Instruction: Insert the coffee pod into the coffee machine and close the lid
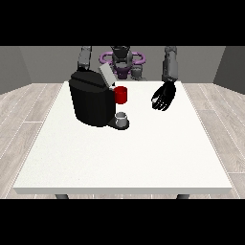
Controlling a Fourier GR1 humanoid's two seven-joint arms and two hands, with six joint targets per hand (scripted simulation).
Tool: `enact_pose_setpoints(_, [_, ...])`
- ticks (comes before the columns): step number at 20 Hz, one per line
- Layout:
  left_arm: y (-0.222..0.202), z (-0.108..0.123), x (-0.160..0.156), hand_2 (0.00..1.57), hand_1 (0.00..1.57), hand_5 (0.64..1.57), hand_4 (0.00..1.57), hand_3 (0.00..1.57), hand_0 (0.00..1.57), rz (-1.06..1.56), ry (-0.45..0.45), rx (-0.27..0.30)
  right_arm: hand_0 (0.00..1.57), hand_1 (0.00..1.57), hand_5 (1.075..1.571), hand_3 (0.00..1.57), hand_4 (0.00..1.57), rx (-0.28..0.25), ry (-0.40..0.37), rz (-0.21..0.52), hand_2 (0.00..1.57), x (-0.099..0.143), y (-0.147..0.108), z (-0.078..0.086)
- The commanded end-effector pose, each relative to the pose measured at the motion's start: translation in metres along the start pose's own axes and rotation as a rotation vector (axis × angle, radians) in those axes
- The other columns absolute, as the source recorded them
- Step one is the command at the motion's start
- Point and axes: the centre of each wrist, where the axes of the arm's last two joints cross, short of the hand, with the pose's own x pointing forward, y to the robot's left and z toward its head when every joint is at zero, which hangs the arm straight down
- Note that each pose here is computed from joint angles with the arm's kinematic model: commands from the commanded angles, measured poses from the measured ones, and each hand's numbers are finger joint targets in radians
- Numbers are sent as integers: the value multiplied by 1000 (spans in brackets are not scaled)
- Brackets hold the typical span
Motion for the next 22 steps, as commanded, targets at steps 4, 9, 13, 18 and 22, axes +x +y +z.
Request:
enact_pose_setpoints(4, [-11, -6, 1, 998, 826, 1571, 340, 857, 826, -173, 23, -107, 0, 0, 1571, 0, 0, 12, -13, 8, 0, -14, -4, -3])
enact_pose_setpoints(9, [-1, -12, 1, 941, 748, 1571, 373, 809, 748, -231, 45, -202, 0, 0, 1571, 0, 0, -9, 43, -19, 0, -28, -12, -6])
enact_pose_setpoints(13, [-17, -8, -12, 979, 792, 1571, 399, 866, 792, -244, 32, -204, 0, 0, 1571, 0, 0, -9, 60, -31, 0, -21, -8, -7])
enact_pose_setpoints(18, [-23, -12, -5, 1257, 1149, 1571, 466, 1162, 1149, -226, -4, -197, 0, 0, 1571, 0, 0, -40, 112, 37, 0, -38, -7, 6])
enact_pose_setpoints(22, [-5, -30, 16, 1402, 1420, 1571, 494, 1332, 1420, -62, -96, -125, 0, 0, 1571, 0, 0, -29, 116, 54, 0, -42, -6, 6])
